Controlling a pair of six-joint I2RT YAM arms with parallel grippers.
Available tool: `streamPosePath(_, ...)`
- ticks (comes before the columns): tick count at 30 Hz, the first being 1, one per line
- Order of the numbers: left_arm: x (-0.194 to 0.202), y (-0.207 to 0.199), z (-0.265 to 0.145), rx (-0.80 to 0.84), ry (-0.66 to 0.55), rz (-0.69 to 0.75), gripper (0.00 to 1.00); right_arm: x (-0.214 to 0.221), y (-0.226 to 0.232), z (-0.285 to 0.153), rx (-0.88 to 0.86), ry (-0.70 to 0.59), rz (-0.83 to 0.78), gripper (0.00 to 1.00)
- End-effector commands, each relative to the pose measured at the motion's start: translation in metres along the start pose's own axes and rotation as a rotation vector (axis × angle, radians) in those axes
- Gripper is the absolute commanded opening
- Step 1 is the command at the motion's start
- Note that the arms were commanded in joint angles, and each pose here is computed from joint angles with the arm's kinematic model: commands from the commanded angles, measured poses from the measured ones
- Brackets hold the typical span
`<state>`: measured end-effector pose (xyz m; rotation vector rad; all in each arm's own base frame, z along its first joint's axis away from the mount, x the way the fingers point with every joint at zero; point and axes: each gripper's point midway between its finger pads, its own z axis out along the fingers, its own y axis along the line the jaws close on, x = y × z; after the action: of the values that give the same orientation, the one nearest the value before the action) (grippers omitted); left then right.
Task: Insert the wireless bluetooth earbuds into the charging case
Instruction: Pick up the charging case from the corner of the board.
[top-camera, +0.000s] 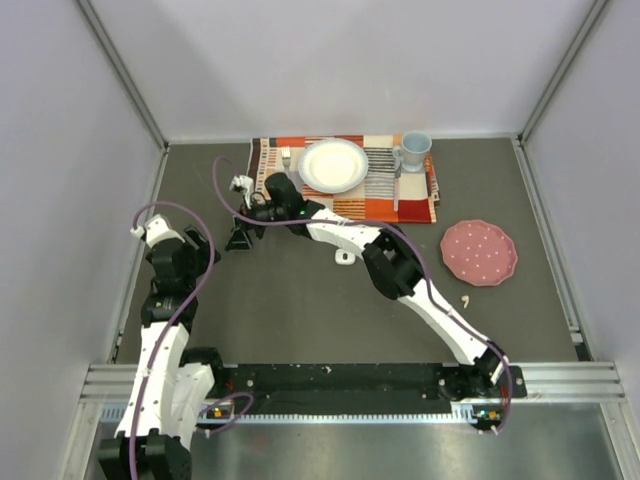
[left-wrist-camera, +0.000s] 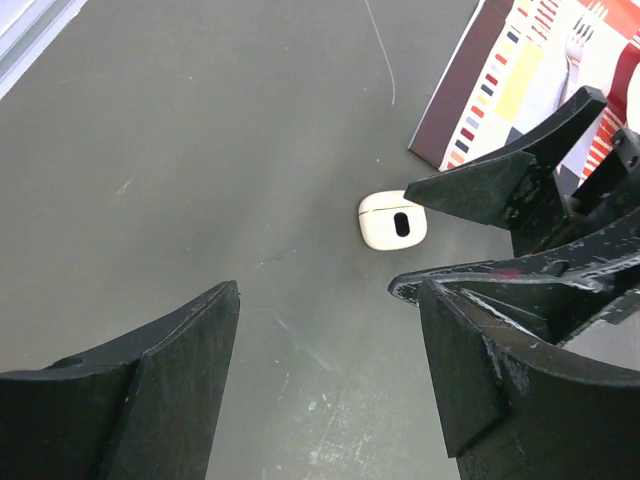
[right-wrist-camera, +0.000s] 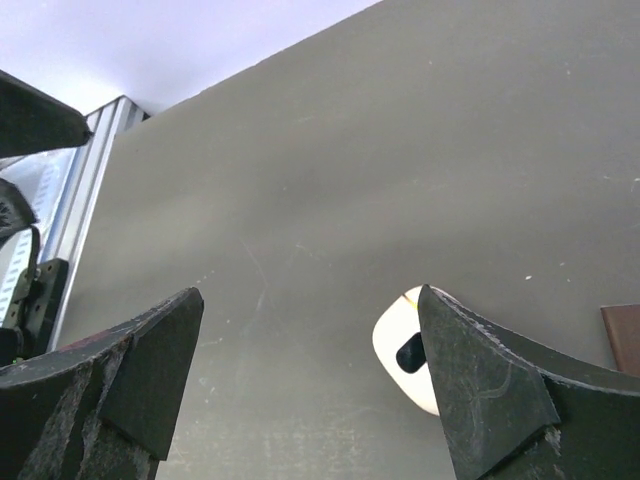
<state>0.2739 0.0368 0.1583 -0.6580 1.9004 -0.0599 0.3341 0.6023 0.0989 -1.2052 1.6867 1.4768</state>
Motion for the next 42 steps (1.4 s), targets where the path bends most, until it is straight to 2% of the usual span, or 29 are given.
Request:
streamPosePath(1, -0.014, -0.012, -0.001, 0.056, -0.033, 0.015, 0.78, -0.038, 0.016, -0.004, 0.023, -0.090, -0.102, 0.89)
streamPosePath(3, -0.012, -0.015, 0.001, 0.075, -0.027, 0.016, 0.78, -0.065, 0.029, -0.019, 0.054, -0.103, -0.165, 0.89)
streamPosePath(4, -0.009, -0.015, 0.002, 0.077, -0.017, 0.020, 0.78, -0.061, 0.027, -0.023, 0.081, -0.090, -0.195, 0.89)
streamPosePath(5, -0.008, -0.016, 0.003, 0.083, -0.011, 0.024, 0.78, -0.095, 0.045, -0.038, 0.089, -0.145, -0.261, 0.90)
streamPosePath(8, -0.004, -0.019, 0.007, 0.100, 0.012, 0.060, 0.81, -0.103, 0.043, -0.068, 0.178, -0.182, -0.298, 0.91)
streamPosePath(9, -0.001, -0.020, 0.009, 0.102, 0.032, 0.067, 0.81, -0.142, 0.065, -0.089, 0.179, -0.278, -0.368, 0.91)
streamPosePath(10, -0.004, -0.024, 0.009, 0.124, 0.033, 0.089, 0.82, -0.126, 0.065, -0.096, 0.177, -0.269, -0.327, 0.91)
streamPosePath(11, -0.005, -0.026, 0.010, 0.137, 0.037, 0.103, 0.82, -0.133, 0.071, -0.106, 0.171, -0.304, -0.339, 0.91)
streamPosePath(12, -0.002, -0.030, 0.012, 0.160, 0.052, 0.122, 0.82, -0.162, 0.092, -0.128, 0.158, -0.383, -0.395, 0.92)
streamPosePath(13, -0.008, -0.032, 0.015, 0.168, 0.033, 0.157, 0.83, -0.148, 0.097, -0.133, 0.135, -0.368, -0.375, 0.95)
streamPosePath(14, -0.006, -0.041, 0.015, 0.220, 0.045, 0.184, 0.83, -0.154, 0.109, -0.142, 0.118, -0.386, -0.398, 0.96)
streamPosePath(15, -0.001, -0.047, 0.018, 0.259, 0.068, 0.206, 0.83, -0.139, 0.113, -0.147, 0.107, -0.369, -0.391, 0.97)
streamPosePath(16, -0.004, -0.053, 0.022, 0.294, 0.052, 0.240, 0.83, -0.155, 0.137, -0.162, 0.084, -0.406, -0.440, 0.98)
streamPosePath(18, 0.000, -0.067, 0.026, 0.378, 0.085, 0.289, 0.84, -0.140, 0.144, -0.171, 0.087, -0.385, -0.422, 0.99)
streamPosePath(20, -0.004, -0.083, 0.028, 0.469, 0.073, 0.350, 0.84, -0.145, 0.168, -0.190, 0.084, -0.398, -0.433, 0.99)
streamPosePath(21, 0.001, -0.086, 0.035, 0.500, 0.087, 0.377, 0.83, -0.132, 0.171, -0.194, 0.085, -0.380, -0.412, 0.99)
streamPosePath(23, 0.011, -0.096, 0.036, 0.602, 0.117, 0.490, 0.82, -0.137, 0.192, -0.213, 0.097, -0.401, -0.428, 0.99)
streamPosePath(26, 0.021, -0.087, 0.057, 0.570, 0.195, 0.579, 0.81, -0.129, 0.206, -0.233, 0.129, -0.407, -0.431, 0.99)
streamPosePath(30, 0.037, -0.080, 0.073, 0.596, 0.248, 0.751, 0.81, -0.112, 0.213, -0.252, 0.193, -0.330, -0.464, 0.99)
streamPosePath(32, 0.041, -0.072, 0.084, 0.549, 0.284, 0.768, 0.80, -0.108, 0.209, -0.262, 0.255, -0.307, -0.475, 0.99)
streamPosePath(35, 0.051, -0.073, 0.092, 0.574, 0.306, 0.797, 0.78, -0.106, 0.203, -0.269, 0.309, -0.297, -0.441, 0.99)
streamPosePath(42, 0.062, -0.062, 0.106, 0.557, 0.342, 0.922, 0.75, -0.111, 0.195, -0.275, 0.372, -0.354, -0.357, 0.99)
